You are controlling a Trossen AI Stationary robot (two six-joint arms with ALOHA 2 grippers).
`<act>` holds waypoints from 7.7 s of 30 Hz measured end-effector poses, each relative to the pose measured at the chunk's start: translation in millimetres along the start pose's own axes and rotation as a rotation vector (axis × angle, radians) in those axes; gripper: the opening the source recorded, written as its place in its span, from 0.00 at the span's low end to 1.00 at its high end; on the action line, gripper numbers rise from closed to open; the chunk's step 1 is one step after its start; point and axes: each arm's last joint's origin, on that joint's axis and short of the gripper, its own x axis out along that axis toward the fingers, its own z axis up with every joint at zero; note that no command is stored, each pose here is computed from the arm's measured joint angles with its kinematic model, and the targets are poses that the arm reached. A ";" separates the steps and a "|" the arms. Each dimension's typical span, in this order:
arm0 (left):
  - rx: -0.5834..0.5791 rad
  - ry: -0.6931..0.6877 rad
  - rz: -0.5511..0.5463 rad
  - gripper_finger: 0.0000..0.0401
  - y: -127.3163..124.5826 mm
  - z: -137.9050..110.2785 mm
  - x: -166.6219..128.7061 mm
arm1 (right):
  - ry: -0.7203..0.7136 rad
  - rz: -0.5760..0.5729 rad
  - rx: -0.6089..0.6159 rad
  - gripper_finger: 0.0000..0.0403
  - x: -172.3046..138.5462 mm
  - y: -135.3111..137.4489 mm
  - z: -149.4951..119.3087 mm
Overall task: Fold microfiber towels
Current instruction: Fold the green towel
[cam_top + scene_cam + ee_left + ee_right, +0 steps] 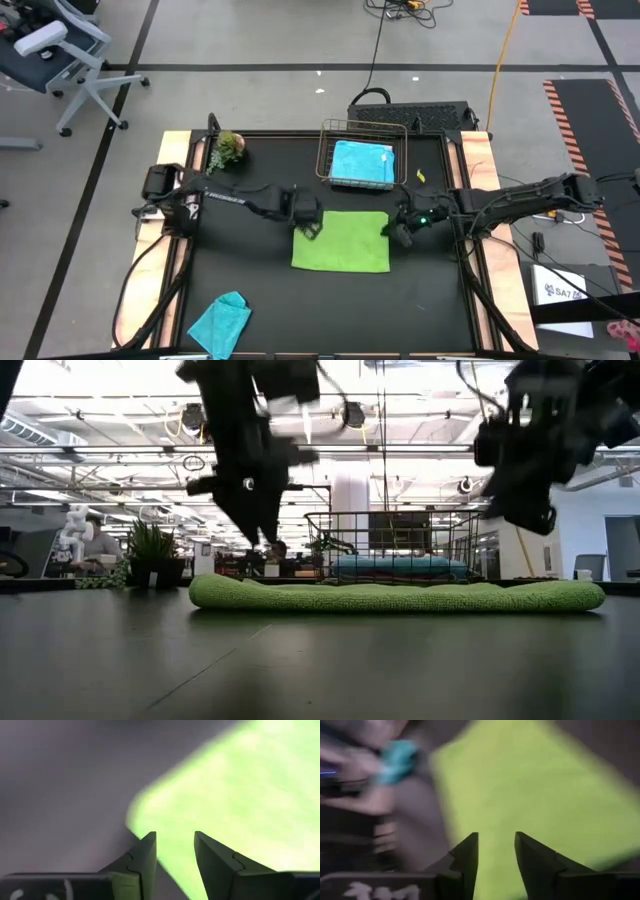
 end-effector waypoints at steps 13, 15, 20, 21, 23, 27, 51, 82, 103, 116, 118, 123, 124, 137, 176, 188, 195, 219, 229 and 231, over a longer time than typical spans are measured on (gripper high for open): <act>0.623 -0.138 0.034 0.34 -61.6 -113.6 -22.1 | 0.280 0.168 -0.054 0.14 14.1 35.5 -46.7; 0.771 -0.147 0.070 0.34 -63.0 -119.2 -19.4 | 0.303 0.164 -0.093 0.11 17.8 37.5 -49.9; 0.808 -0.133 0.085 0.34 -64.4 -107.1 -23.7 | 0.271 0.220 -0.177 0.01 21.4 72.8 -29.5; 0.777 -0.132 0.093 0.34 -65.0 -97.7 -31.5 | 0.237 0.244 -0.219 0.01 18.8 86.3 -19.7; 0.722 -0.153 0.135 0.34 -65.7 -71.7 -57.9 | 0.158 0.267 -0.336 0.01 8.0 115.9 4.9; 0.703 -0.255 0.246 0.30 -57.9 -21.6 -131.8 | -0.015 0.184 -0.591 0.00 -38.4 170.3 55.4; 0.470 -0.547 0.118 0.01 -38.0 -28.9 -250.0 | -0.446 0.026 -1.142 0.00 -110.1 210.5 121.5; 0.720 -0.452 -0.162 0.00 93.9 -10.2 -208.3 | -0.817 -0.857 -0.949 0.00 -109.5 303.2 47.1; 0.552 -0.751 -0.514 0.00 133.9 -43.1 -185.5 | -0.606 -0.169 -0.961 0.00 -74.5 277.2 96.7; 0.531 -0.564 -0.434 0.00 111.2 -48.6 -158.0 | 0.339 -0.515 -0.739 0.00 10.3 206.2 124.3; 0.537 -0.510 -0.401 0.00 100.2 -48.3 -145.4 | 0.484 -0.606 -0.701 0.00 21.5 196.7 112.3; 0.523 -0.354 -0.333 0.00 71.5 -49.9 -107.3 | 0.600 -0.700 -0.554 0.00 33.8 185.5 81.1; 0.510 -0.323 -0.328 0.00 65.3 -50.5 -99.0 | 0.578 -0.684 -0.528 0.00 34.5 186.8 75.1; 0.887 -0.114 -0.267 0.00 -5.7 -118.1 -28.4 | 0.510 -0.561 -0.451 0.00 54.6 182.9 -16.0; 1.348 -0.270 -0.115 0.25 -39.4 -157.5 -1.5 | 0.658 -0.421 -0.649 0.34 90.7 107.5 -49.9; 1.239 -0.249 -0.037 0.25 -38.4 -148.9 21.6 | 0.597 -0.410 -0.555 0.34 82.4 112.7 -41.7; 1.169 -0.213 -0.086 0.23 -38.8 -150.5 21.7 | 0.496 -0.414 -0.472 0.34 69.0 115.9 -25.0; 1.104 -0.163 -0.052 0.00 -47.1 -126.3 -15.9 | 0.327 -0.607 -0.493 0.34 54.2 105.4 -4.5; 1.131 -0.140 -0.062 0.00 -46.4 -127.3 -15.7 | 0.322 -0.804 -0.361 0.27 49.9 68.3 17.0; 1.122 -0.140 -0.061 0.00 -46.2 -126.9 -15.5 | 0.309 -0.721 -0.335 0.19 59.0 59.8 16.0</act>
